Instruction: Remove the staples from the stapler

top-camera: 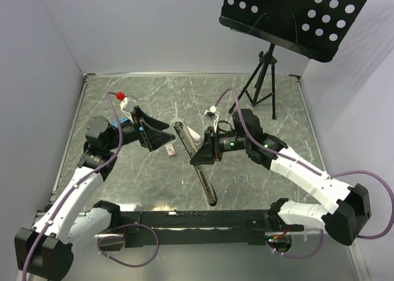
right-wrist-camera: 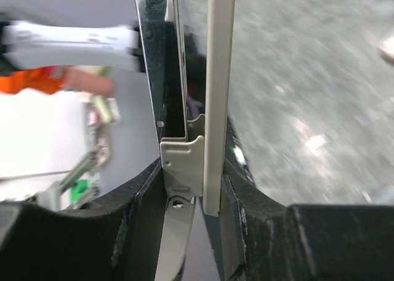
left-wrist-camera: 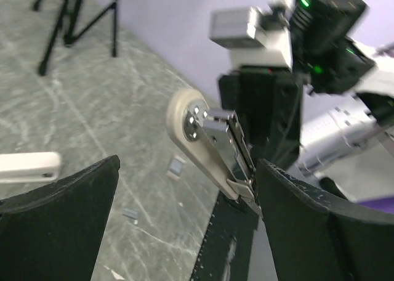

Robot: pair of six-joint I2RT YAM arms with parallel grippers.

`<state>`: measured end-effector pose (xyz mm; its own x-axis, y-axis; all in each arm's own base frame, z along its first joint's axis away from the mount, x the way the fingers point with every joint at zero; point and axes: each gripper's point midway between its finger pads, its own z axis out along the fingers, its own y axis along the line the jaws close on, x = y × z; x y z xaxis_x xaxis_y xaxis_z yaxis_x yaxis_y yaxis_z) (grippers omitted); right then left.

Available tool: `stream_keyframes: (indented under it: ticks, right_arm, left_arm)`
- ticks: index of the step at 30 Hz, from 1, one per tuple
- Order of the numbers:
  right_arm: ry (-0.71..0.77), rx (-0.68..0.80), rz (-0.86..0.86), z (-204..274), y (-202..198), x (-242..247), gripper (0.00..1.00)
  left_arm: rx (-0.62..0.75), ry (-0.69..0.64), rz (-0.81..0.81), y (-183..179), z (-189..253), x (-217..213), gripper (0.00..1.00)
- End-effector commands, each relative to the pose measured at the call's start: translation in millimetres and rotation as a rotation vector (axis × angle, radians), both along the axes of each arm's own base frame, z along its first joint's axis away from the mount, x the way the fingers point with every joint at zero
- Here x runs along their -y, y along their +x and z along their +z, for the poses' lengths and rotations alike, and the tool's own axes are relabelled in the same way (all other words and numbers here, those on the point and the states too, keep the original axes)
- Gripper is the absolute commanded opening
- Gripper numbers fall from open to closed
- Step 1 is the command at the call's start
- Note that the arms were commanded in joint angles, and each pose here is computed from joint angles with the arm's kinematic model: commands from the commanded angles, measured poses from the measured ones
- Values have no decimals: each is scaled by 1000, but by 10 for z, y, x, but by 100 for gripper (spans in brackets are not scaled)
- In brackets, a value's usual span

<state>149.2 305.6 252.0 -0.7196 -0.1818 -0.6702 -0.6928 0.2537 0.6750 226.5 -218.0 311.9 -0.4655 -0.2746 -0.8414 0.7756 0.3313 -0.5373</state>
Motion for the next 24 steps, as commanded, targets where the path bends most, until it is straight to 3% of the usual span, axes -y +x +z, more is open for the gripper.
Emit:
stream_keyframes:
  ticks: [1,10,16,19,20,22,23,24]
  right_arm:
    - [247,80,172,649,-149,-163,0]
    - [270,32,234,629,-168,-308,0]
    - [267,7,250,574,-168,-400,0]
    - [265,9,250,558,-165,-402,0]
    - [256,9,233,537,-137,-408,2]
    - [212,17,190,466,-87,-389,11]
    - [183,29,148,428,-22,-385,17]
    - [158,70,62,459,135,-398,23]
  left_arm:
    - [109,-36,-142,-267,197,89,96]
    - [64,-58,-179,-272,177,135,93]
    - [30,-67,-211,-277,151,161,86]
    - [8,-67,-224,-266,129,175,60]
    - [2,-67,-223,-257,124,177,43]
    - [-25,-61,-225,-222,83,190,28]
    - [-34,-60,-234,-218,67,197,13]
    - [-50,-58,-242,-197,35,209,5]
